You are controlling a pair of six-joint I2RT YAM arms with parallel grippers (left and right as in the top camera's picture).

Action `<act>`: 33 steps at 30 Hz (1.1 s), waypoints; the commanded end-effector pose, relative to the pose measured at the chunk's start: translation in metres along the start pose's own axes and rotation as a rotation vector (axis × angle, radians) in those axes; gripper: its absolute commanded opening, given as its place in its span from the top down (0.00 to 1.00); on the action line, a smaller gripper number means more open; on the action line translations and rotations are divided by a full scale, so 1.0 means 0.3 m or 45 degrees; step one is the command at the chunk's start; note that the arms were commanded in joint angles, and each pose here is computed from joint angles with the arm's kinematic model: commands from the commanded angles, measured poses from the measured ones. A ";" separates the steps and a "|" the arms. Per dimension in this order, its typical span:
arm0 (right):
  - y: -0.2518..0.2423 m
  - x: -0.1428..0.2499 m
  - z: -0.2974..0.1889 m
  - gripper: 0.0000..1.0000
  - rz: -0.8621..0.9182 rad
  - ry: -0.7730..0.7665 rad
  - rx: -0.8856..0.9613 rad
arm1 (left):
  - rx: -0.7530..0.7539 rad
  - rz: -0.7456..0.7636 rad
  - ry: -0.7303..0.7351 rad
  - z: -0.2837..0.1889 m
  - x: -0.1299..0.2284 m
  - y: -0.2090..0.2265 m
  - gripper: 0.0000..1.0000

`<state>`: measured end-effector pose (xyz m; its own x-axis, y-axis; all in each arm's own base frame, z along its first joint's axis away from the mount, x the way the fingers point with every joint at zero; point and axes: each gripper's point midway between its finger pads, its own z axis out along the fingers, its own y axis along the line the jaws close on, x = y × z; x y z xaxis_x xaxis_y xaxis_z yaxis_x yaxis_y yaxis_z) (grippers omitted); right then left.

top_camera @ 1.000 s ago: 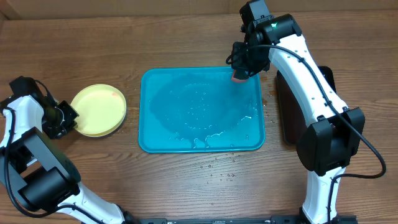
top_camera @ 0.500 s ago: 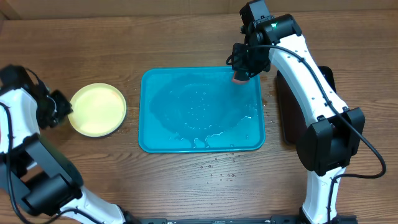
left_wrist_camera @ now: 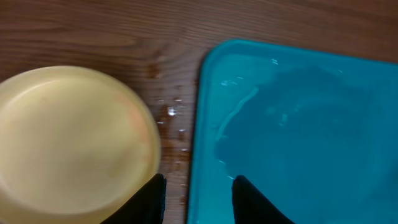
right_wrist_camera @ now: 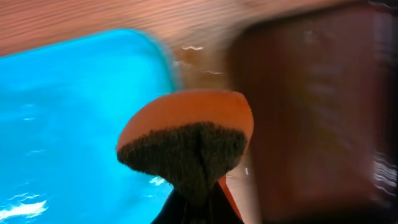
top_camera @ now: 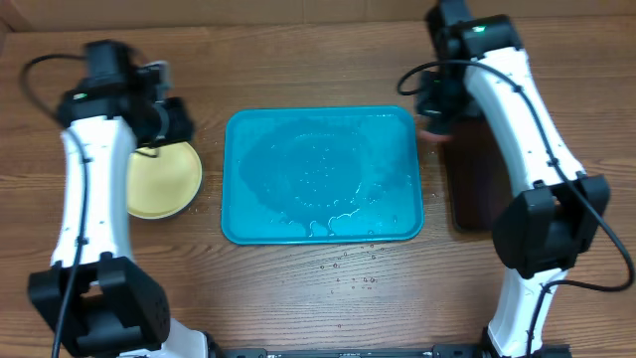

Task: Clean dirty plates on tray and stack at the side
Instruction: 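Carry the sponge with right gripper into the dark tray and release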

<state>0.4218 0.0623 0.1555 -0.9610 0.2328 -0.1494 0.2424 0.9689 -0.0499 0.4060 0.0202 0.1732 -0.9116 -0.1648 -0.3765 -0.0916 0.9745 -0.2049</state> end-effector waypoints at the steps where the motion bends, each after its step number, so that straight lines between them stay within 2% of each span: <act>1: -0.194 -0.039 -0.064 0.96 0.102 -0.114 0.231 | 0.049 0.152 0.013 0.040 0.000 -0.119 0.63; 8: -0.346 0.009 0.110 0.96 0.187 0.028 0.302 | 0.113 0.333 -0.039 0.080 -0.010 -0.314 0.60; 13: -0.356 0.037 0.248 0.96 0.121 0.083 0.217 | 0.099 0.370 -0.058 0.083 -0.013 -0.344 0.57; 16: -0.318 0.038 0.301 0.92 0.038 0.086 0.106 | 0.101 0.370 -0.058 0.083 -0.013 -0.345 0.54; 19: -0.288 0.045 0.319 0.84 -0.026 0.101 0.021 | 0.101 0.371 -0.064 0.083 -0.017 -0.346 0.47; 23: -0.295 0.046 0.319 0.75 -0.042 0.107 0.008 | 0.102 0.371 -0.067 0.083 -0.019 -0.346 0.32; 25: -0.286 0.053 0.316 0.72 -0.034 0.121 -0.025 | 0.102 0.370 -0.066 0.083 -0.018 -0.346 0.00; 29: -0.251 0.040 0.243 0.62 -0.027 0.088 -0.119 | 0.102 0.370 -0.066 0.083 -0.018 -0.346 0.00; 32: -0.221 0.008 0.099 0.54 -0.043 -0.027 -0.175 | 0.101 0.371 -0.066 0.083 -0.018 -0.346 0.00; 33: -0.214 0.001 0.046 0.48 -0.050 -0.070 -0.186 | 0.102 0.371 -0.066 0.083 -0.018 -0.346 0.00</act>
<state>0.3883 -0.0136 0.0705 -0.9760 0.2178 -0.0062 0.2177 0.9760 0.0069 0.4280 -0.0843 0.1731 -0.8767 0.1021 -0.4700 0.1988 0.9667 -0.1610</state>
